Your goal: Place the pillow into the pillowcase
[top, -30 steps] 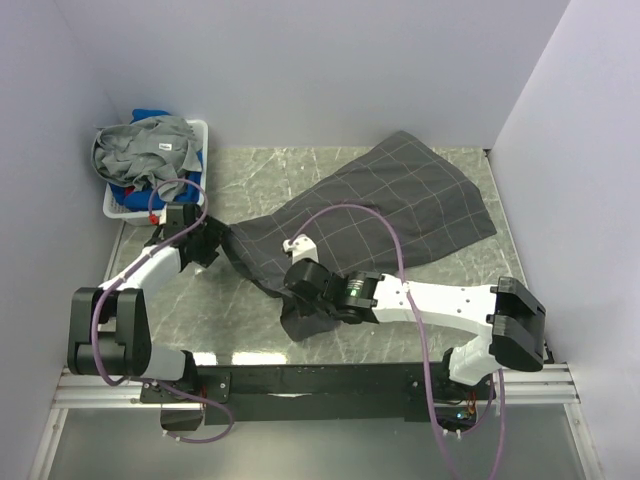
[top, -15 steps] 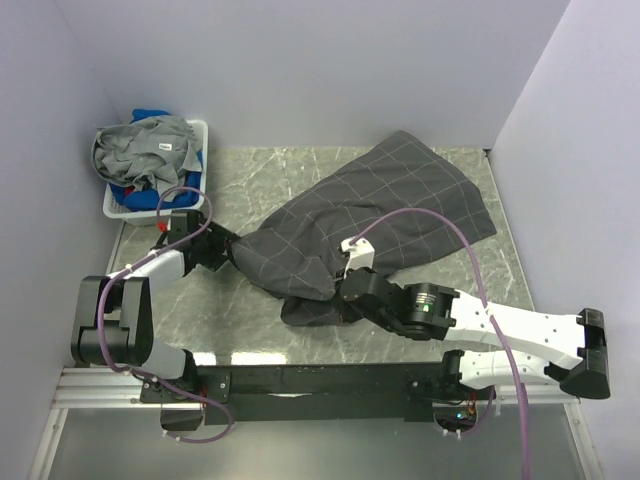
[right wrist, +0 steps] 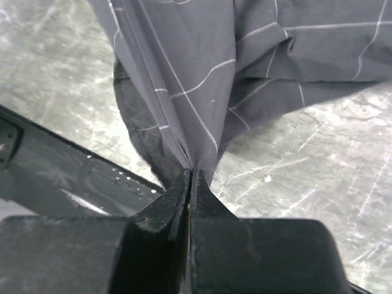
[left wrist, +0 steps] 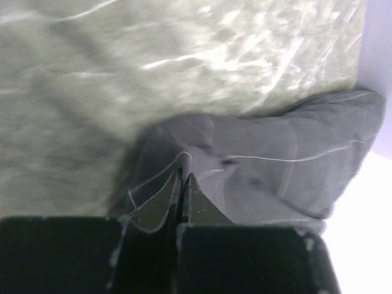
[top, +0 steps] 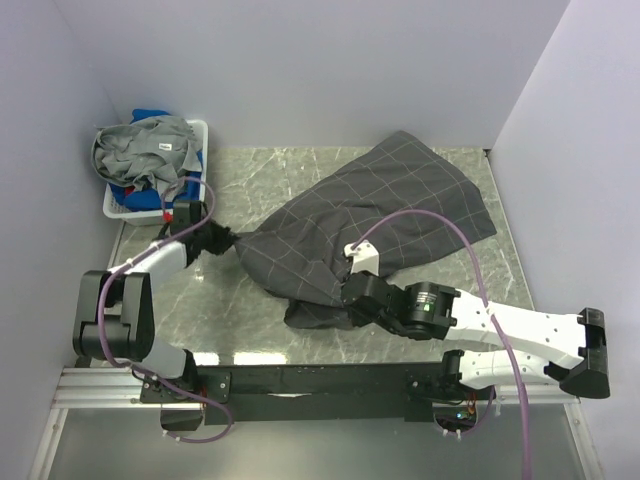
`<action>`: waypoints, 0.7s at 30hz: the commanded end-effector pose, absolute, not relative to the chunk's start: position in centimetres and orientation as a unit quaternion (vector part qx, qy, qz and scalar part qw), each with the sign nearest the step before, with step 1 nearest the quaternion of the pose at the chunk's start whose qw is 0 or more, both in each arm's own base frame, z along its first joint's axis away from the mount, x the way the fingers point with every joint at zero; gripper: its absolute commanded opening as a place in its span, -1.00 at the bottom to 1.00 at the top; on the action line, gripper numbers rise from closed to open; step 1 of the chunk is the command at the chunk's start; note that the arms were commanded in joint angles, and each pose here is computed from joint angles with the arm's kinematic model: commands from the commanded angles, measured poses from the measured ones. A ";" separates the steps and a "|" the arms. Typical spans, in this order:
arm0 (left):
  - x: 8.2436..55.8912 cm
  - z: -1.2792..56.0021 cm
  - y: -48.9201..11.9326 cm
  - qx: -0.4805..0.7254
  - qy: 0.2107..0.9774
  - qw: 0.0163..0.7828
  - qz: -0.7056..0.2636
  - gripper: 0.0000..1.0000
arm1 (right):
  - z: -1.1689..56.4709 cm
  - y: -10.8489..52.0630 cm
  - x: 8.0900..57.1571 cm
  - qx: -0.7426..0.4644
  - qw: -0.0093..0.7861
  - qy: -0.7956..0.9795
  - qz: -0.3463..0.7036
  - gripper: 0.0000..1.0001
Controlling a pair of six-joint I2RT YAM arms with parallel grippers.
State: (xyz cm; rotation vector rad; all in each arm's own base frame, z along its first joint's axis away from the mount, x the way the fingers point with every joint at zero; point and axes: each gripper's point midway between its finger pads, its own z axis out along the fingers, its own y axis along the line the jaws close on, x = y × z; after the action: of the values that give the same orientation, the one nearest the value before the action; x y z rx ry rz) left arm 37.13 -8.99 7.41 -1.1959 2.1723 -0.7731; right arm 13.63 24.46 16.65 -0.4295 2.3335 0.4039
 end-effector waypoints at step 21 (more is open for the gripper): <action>46.6 14.5 3.3 -0.465 0.795 0.374 -0.111 -0.98 | 9.9 47.2 -2.1 -0.369 0.215 0.853 0.302 -1.00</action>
State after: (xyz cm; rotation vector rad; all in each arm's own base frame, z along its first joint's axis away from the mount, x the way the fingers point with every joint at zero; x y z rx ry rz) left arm 41.93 -2.29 11.10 -1.2293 2.3041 -0.4273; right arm 4.85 44.98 8.82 -0.7982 2.3338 0.6192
